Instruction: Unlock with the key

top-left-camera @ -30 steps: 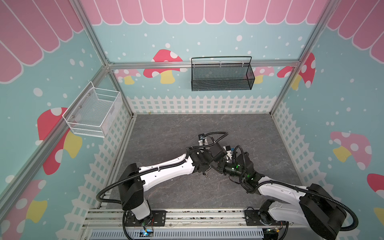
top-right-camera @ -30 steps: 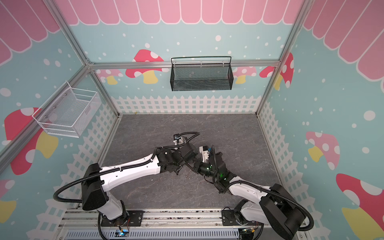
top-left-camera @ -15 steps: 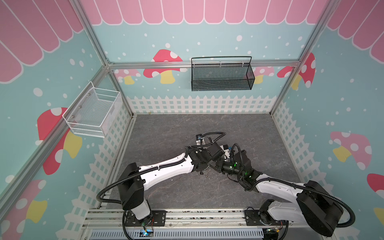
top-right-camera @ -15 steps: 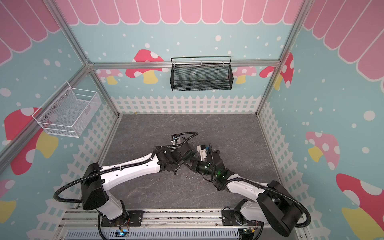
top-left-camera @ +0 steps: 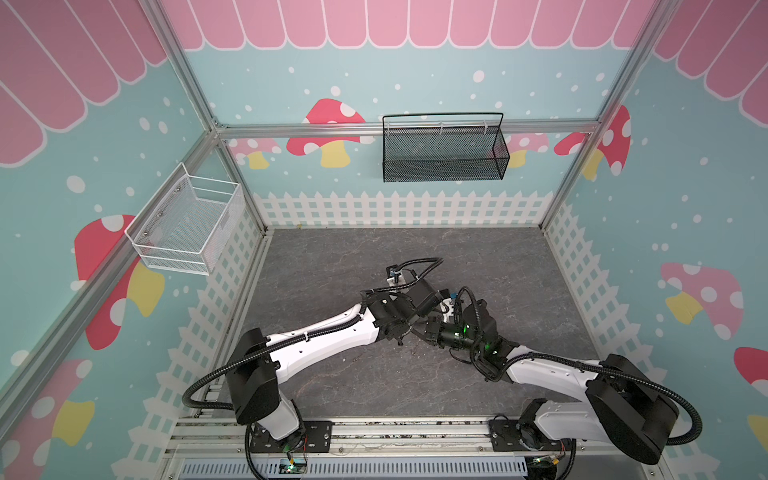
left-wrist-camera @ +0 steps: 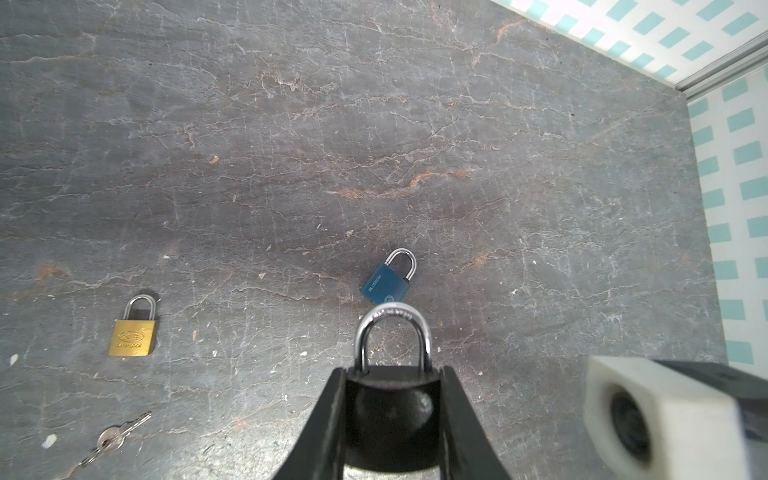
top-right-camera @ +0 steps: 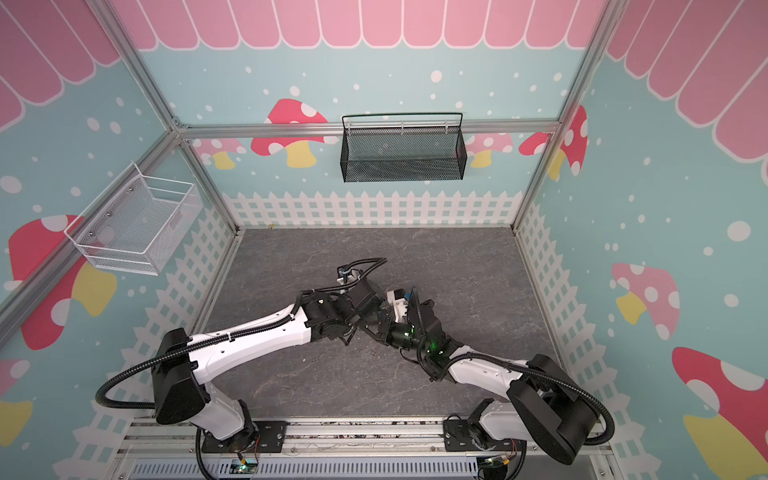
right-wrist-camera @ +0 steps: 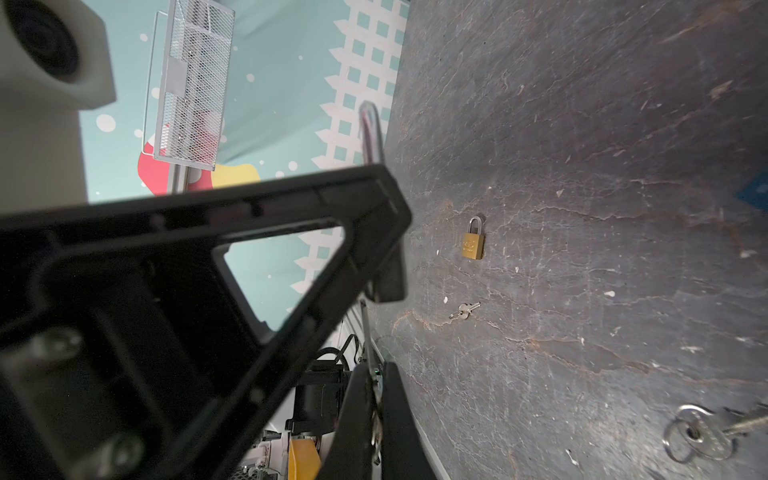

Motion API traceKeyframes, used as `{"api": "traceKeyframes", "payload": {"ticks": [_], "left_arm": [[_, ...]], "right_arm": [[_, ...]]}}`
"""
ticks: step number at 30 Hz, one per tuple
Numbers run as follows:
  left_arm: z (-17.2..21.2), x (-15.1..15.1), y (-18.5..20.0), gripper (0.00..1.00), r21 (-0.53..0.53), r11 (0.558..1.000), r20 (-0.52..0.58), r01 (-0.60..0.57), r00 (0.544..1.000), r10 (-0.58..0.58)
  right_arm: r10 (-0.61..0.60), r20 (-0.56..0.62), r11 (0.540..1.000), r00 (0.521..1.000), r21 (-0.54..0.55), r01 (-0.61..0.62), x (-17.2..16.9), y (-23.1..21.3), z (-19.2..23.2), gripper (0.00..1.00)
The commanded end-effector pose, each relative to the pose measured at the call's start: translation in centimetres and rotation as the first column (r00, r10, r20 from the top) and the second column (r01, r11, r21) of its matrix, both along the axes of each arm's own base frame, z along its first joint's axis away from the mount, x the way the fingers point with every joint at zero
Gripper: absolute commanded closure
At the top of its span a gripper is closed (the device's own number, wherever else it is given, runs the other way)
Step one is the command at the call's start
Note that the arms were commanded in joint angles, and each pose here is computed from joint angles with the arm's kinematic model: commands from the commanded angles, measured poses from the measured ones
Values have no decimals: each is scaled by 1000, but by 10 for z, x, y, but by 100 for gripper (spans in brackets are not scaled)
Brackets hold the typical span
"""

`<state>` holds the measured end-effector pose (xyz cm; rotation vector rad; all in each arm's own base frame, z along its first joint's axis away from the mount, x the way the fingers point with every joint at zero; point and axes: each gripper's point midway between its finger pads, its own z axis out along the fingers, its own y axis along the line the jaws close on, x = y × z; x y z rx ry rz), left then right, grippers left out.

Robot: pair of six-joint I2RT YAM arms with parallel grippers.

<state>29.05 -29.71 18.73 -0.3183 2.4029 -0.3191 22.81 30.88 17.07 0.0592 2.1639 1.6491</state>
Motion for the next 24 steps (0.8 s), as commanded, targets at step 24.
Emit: {"api": "traceKeyframes", "payload": {"ticks": [24], "left_arm": [[9, -2, 2, 100, -57, 998, 14, -11, 1000, 12]], "right_arm": [[-76, 55, 997, 996, -13, 77, 15, -5, 11, 100]]}}
